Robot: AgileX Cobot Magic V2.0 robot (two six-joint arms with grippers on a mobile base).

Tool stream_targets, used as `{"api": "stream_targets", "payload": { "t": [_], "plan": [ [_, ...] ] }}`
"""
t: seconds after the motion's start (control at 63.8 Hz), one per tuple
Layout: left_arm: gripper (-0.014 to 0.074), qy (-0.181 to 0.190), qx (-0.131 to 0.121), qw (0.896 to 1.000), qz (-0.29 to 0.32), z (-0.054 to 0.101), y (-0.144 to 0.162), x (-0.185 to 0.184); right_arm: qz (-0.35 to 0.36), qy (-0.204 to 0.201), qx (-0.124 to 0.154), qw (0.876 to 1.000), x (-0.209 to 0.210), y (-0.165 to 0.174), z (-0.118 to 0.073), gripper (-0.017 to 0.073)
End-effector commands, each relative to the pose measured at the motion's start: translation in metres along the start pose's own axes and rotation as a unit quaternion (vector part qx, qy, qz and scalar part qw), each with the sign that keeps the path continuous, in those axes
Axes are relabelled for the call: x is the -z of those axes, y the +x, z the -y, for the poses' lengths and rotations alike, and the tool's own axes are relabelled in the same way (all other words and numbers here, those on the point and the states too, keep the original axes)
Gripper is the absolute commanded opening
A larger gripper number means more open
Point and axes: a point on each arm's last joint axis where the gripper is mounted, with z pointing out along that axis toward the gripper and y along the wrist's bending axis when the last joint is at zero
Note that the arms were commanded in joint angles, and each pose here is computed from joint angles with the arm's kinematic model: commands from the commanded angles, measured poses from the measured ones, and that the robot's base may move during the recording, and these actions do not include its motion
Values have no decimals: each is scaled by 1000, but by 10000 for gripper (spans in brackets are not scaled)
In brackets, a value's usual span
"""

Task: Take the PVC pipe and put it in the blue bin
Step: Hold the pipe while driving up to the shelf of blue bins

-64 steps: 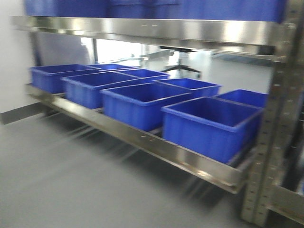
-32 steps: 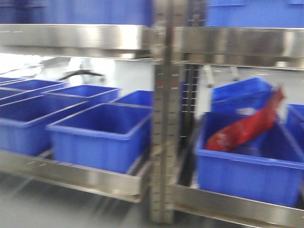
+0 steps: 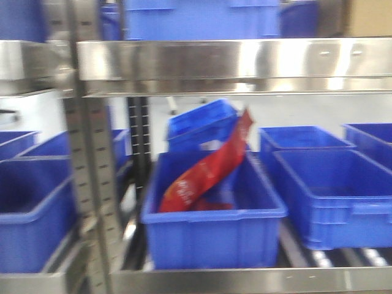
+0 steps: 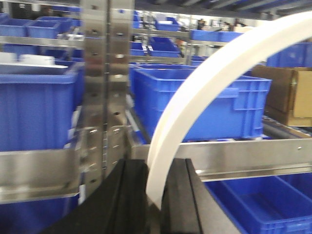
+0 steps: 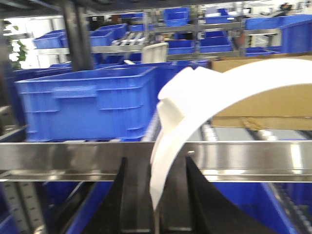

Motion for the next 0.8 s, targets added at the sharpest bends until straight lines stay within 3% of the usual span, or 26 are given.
{"api": "stream_targets", "payload": {
  "t": [0.0, 0.784],
  "plan": [
    [-111, 6, 8, 1000, 18, 1, -5, 2, 11, 0, 8, 1000, 1, -2, 0, -168],
    [-111, 6, 8, 1000, 18, 1, -5, 2, 11, 0, 8, 1000, 1, -2, 0, -168]
  ]
}}
